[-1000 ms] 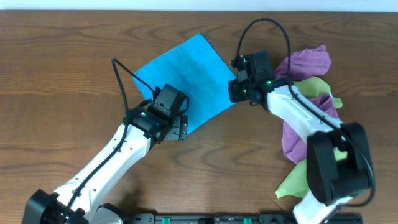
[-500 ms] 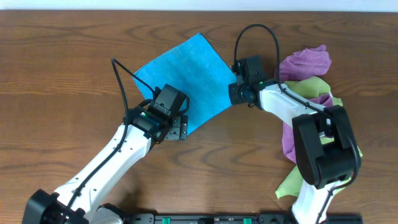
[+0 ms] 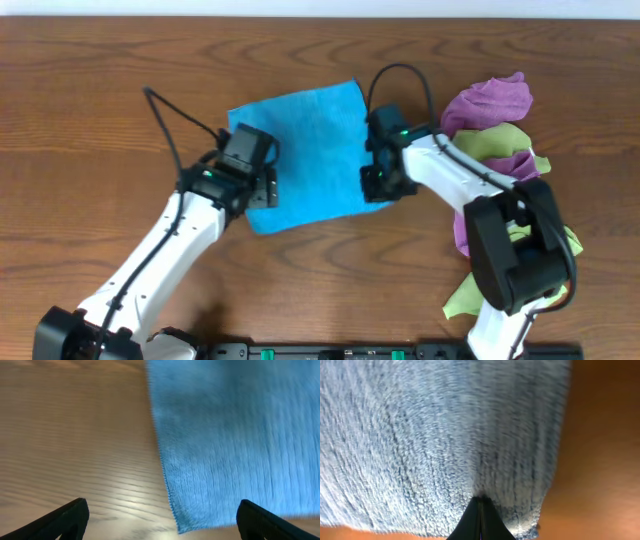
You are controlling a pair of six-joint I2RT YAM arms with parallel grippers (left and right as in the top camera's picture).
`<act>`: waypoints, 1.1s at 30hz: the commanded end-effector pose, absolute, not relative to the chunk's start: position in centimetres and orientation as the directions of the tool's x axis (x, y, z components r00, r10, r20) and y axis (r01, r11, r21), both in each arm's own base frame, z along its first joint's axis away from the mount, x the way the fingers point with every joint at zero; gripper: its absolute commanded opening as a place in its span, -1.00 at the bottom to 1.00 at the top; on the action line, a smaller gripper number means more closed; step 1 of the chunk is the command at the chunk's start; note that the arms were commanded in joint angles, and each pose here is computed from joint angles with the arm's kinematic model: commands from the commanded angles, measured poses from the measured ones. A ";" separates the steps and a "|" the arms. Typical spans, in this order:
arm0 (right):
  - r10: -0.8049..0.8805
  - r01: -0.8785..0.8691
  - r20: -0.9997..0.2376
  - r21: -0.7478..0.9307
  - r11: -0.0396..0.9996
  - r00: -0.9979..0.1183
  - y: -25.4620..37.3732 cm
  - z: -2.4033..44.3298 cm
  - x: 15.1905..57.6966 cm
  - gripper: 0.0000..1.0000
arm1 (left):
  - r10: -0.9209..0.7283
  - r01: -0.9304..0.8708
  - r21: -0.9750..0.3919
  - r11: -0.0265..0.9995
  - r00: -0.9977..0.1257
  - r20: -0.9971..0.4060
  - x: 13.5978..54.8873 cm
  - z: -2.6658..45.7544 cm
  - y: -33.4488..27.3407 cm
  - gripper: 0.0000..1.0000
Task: Fold the cloth
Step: 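Press and smooth the blue cloth flat with both grippers into a square, then grasp the near edge of the blue cloth with both grippers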
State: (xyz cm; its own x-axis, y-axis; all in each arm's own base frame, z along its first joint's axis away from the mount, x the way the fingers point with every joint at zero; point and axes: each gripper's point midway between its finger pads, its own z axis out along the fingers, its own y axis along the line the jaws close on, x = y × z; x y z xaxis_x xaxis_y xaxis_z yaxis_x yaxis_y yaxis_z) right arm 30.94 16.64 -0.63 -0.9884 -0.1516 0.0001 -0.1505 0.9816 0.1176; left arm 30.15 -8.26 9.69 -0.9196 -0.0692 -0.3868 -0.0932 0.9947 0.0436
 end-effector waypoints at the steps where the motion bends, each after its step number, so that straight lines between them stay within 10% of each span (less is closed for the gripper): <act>1: -0.195 -0.181 0.136 0.110 0.977 -0.971 18.3 -3.5 26.3 -0.97 | -0.085 -0.098 0.017 0.995 -0.926 -0.369 30.1 9.5 -7.6 0.91; 13: -0.200 -0.205 -0.049 0.170 0.964 -0.979 19.3 5.1 26.7 -0.96 | -0.084 -0.069 -0.057 0.996 -0.936 -0.341 30.0 9.4 -8.5 0.91; 15: -0.239 -0.260 -0.114 0.235 0.937 -0.964 19.8 8.4 26.2 0.18 | -0.083 -0.068 -0.055 0.996 -0.939 -0.334 29.8 9.3 -8.5 0.91; 16: -0.251 -0.281 -0.142 0.265 0.923 -0.958 19.9 9.7 25.9 0.28 | -0.081 -0.069 -0.049 0.996 -0.944 -0.319 29.5 9.2 -8.3 0.91; 24: -0.201 -0.294 -0.290 0.327 0.898 -0.936 15.7 16.4 23.6 0.26 | -0.135 -0.105 -0.257 0.961 -0.986 -0.101 25.9 7.9 -8.5 1.00; 33: -0.112 -0.276 -0.302 0.585 0.763 -0.947 15.9 10.4 23.1 0.34 | -0.176 -0.150 -0.396 0.906 -0.984 -0.030 24.2 5.2 -7.0 0.91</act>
